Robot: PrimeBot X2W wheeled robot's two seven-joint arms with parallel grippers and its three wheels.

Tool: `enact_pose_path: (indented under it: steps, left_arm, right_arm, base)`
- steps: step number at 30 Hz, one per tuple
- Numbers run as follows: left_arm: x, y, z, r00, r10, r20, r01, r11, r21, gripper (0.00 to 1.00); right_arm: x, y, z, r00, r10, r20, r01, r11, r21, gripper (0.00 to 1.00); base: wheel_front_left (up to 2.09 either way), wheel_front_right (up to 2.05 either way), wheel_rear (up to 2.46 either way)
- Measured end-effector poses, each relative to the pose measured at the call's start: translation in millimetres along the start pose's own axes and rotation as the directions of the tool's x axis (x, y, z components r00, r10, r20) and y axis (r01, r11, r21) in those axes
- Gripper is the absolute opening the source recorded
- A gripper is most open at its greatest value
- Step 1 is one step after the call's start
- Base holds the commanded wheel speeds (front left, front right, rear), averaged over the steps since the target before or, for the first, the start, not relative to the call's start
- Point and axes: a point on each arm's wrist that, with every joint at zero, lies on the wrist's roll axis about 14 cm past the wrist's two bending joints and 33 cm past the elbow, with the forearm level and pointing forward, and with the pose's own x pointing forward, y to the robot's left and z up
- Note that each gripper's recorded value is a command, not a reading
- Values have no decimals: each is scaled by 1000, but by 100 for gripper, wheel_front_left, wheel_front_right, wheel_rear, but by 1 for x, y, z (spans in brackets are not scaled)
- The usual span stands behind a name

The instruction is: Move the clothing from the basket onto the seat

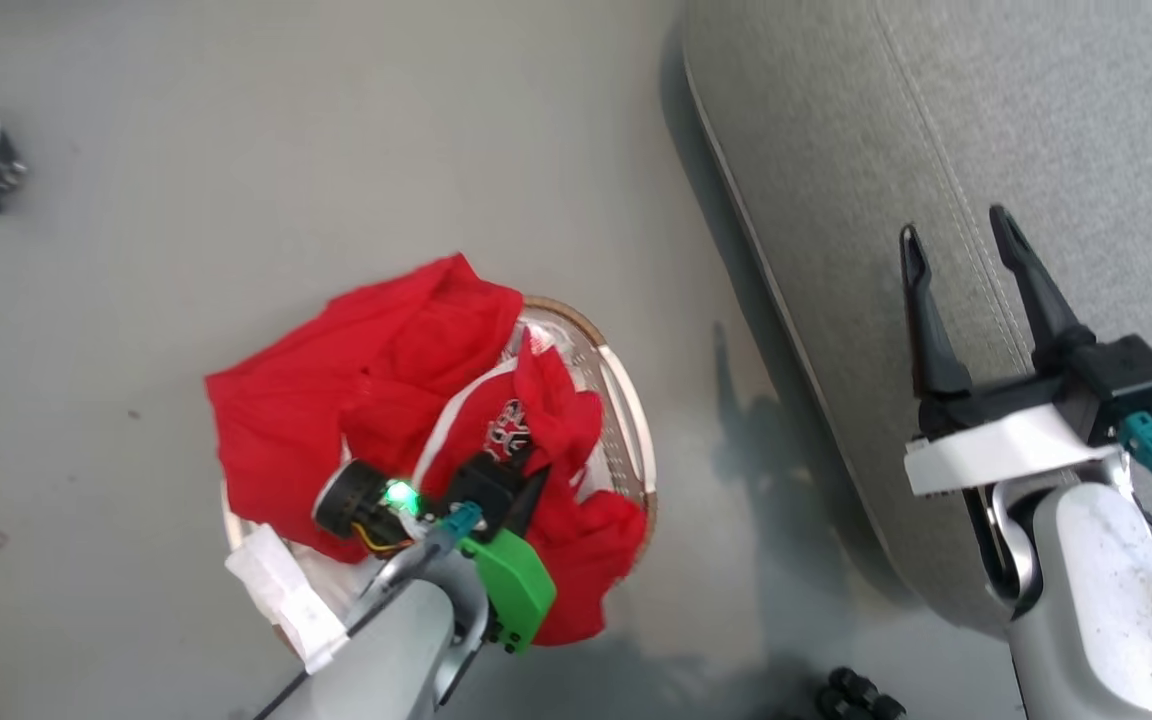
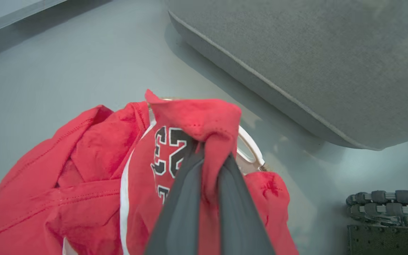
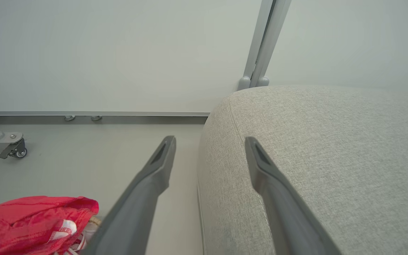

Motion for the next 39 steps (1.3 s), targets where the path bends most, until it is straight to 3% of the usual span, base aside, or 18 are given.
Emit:
enact_pose_path:
  steps: [7,11,20,29,34,39]
  left_arm:
    - [-28,-5,57,991,2,130,-24,986,166,0]
    - [-47,-9,91,980,-12,199,-44,960,276,0]
    - [-95,-13,204,917,-46,396,-183,833,522,0]
    - [-142,-33,296,847,-101,523,-320,689,651,0]
    - [-154,-45,324,823,-128,554,-355,645,677,0]
    - [-156,-57,335,813,-150,563,-356,636,684,0]
  right_arm:
    - [-20,13,15,999,29,23,-29,999,13,100]
    - [-33,21,27,998,51,46,-52,998,19,100]
    - [-58,42,61,985,109,133,-114,993,30,100]
    - [-73,69,97,954,186,233,-197,980,22,100]
    - [-77,87,113,932,236,275,-251,968,21,100]
    - [-77,110,132,897,299,326,-324,946,23,100]
  base:
    - [0,0,0]
    - [0,0,0]
    - [0,0,0]
    - [0,0,0]
    - [0,0,0]
    - [0,0,0]
